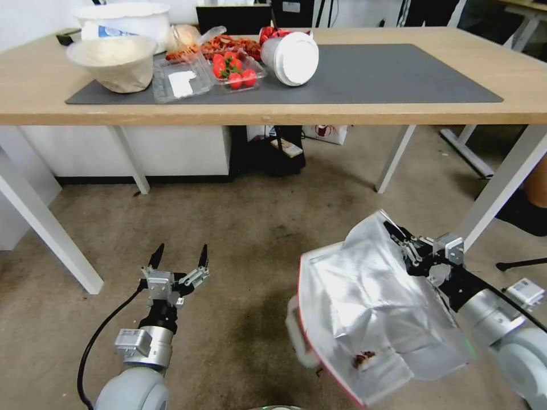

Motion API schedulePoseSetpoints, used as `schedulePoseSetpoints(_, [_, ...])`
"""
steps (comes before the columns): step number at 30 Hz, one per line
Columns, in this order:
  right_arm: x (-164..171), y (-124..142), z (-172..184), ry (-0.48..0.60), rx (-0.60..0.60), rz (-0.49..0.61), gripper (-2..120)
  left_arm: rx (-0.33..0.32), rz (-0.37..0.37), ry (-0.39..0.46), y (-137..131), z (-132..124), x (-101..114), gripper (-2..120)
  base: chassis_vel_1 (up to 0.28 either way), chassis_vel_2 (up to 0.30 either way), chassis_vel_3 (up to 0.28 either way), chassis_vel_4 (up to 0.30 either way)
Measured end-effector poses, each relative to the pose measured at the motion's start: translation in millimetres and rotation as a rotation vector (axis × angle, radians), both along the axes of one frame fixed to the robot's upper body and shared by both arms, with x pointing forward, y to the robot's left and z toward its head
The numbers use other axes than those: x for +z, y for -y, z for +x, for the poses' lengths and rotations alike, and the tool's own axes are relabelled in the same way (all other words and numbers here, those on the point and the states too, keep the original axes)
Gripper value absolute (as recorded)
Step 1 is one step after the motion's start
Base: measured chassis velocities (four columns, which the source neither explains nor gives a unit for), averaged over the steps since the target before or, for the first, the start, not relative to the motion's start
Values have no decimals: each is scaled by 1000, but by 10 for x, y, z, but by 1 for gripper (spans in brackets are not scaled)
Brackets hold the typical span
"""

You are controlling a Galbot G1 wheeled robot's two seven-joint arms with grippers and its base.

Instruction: Pick up the food delivery bag from the floor and place it on the table.

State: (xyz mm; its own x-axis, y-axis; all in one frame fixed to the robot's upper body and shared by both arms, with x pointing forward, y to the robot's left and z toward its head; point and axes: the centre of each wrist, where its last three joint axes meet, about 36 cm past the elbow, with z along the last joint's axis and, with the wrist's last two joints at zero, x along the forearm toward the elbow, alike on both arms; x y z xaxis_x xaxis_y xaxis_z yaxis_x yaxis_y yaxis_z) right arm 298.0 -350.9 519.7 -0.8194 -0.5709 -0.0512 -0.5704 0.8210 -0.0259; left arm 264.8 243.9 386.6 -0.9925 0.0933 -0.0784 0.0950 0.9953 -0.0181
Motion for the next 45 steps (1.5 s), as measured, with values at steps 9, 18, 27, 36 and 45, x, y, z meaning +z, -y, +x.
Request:
schedulePoseSetpoints(9, [331, 2, 23, 50, 170, 49, 0, -3, 9, 23, -39, 15, 12, 99, 0, 0, 0, 0])
schedulePoseSetpoints(18, [461, 112, 62, 82, 329, 54, 0, -2, 22, 33, -67, 4, 33, 99, 0, 0, 0, 0])
schedulePoseSetpoints(27, [477, 246, 113, 69, 502, 79, 0, -4, 17, 34, -58, -2, 51, 99, 0, 0, 0, 0])
schedulePoseSetpoints(36, [481, 263, 114, 69, 517, 82, 0, -2, 14, 33, -55, -7, 66, 99, 0, 0, 0, 0])
schedulePoseSetpoints(45, [501, 233, 88, 78, 497, 87, 0, -6, 10, 34, -40, -34, 86, 99, 0, 0, 0, 0])
